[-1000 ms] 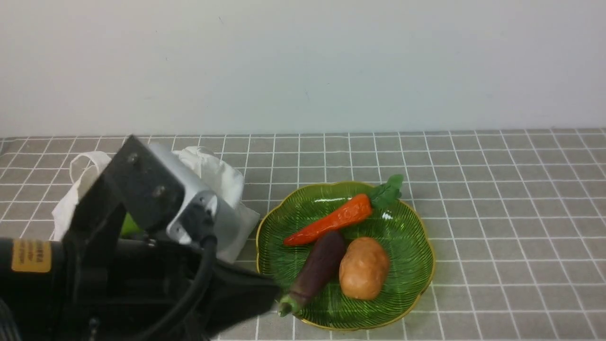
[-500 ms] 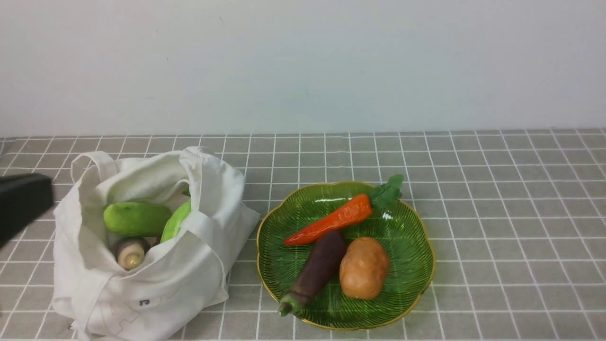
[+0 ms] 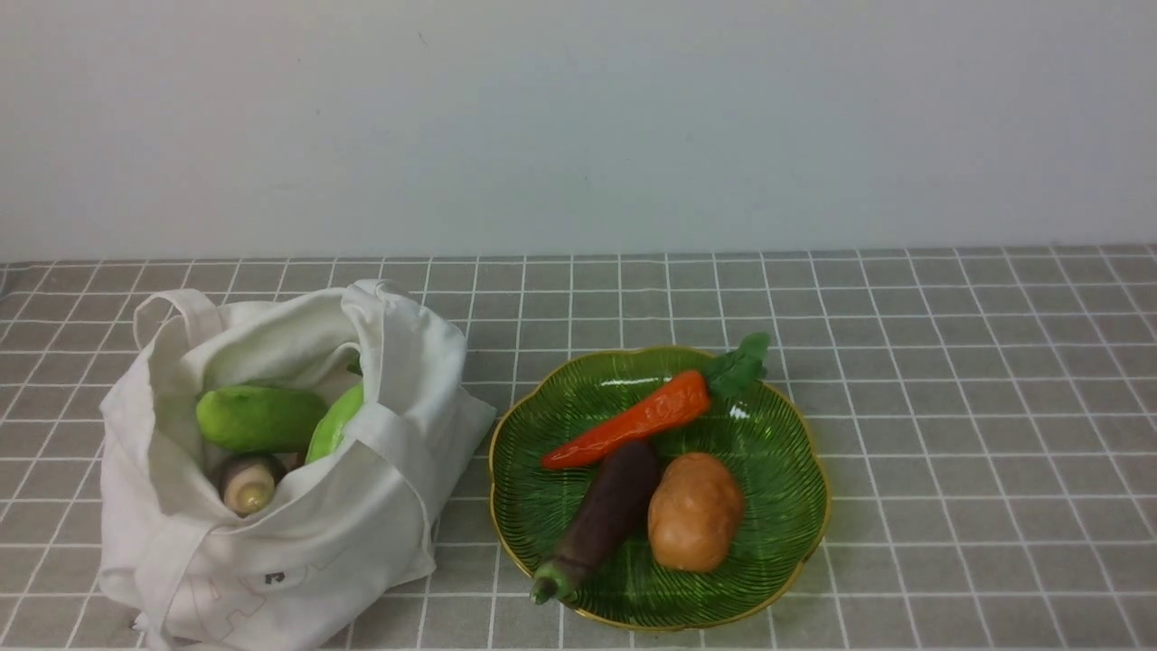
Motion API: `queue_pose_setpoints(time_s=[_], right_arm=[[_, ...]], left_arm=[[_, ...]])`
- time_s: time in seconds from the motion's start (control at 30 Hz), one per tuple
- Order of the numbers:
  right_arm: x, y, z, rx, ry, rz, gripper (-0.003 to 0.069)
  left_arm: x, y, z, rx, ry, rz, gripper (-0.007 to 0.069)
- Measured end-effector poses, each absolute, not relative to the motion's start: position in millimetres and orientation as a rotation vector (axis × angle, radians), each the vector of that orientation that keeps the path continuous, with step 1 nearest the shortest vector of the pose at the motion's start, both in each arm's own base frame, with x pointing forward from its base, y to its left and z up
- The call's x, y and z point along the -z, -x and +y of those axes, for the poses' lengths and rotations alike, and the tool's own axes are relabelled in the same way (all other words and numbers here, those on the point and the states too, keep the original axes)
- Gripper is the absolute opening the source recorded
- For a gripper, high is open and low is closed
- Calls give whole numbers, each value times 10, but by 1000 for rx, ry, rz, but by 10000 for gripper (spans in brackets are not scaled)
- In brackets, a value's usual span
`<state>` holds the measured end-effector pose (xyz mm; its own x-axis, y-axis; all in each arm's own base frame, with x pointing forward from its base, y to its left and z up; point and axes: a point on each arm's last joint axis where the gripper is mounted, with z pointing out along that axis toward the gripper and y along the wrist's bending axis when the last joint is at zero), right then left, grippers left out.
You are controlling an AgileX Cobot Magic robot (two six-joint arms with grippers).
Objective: Take vegetables from bag on grey coffee tablecloth place on plate.
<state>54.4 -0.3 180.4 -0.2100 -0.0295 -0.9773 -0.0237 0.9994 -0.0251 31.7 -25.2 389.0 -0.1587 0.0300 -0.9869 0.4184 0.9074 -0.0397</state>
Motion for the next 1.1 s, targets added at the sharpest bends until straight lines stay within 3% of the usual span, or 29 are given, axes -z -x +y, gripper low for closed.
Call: queue_pose_setpoints(time_s=[0.37,0.57,0.7,0.83,1.03,1.1], right_arm=[[-1804,-544,-3,5,39,1783,-15],[-1804,-544,-3,5,39,1783,-15],[-1804,-544,-3,5,39,1783,-15],[-1804,-544,-3,5,38,1783,-15],[-1804,-544,-3,2,35,1783,-15],[-1804,-544,-3,1,34,1783,-15]], left_arm=[[-3886,-319,-245,339,-347,1709,-1],[-3714,-374,-166,174,-341,1716,-1],[-3224,-437,-107,59,-266,1727,-1],[-2518,-498,-60,-17,-185,1709,-1],[-1872,-539,-51,-30,-178,1756,-1],[-1806,-542,-51,-29,-180,1776,-1]])
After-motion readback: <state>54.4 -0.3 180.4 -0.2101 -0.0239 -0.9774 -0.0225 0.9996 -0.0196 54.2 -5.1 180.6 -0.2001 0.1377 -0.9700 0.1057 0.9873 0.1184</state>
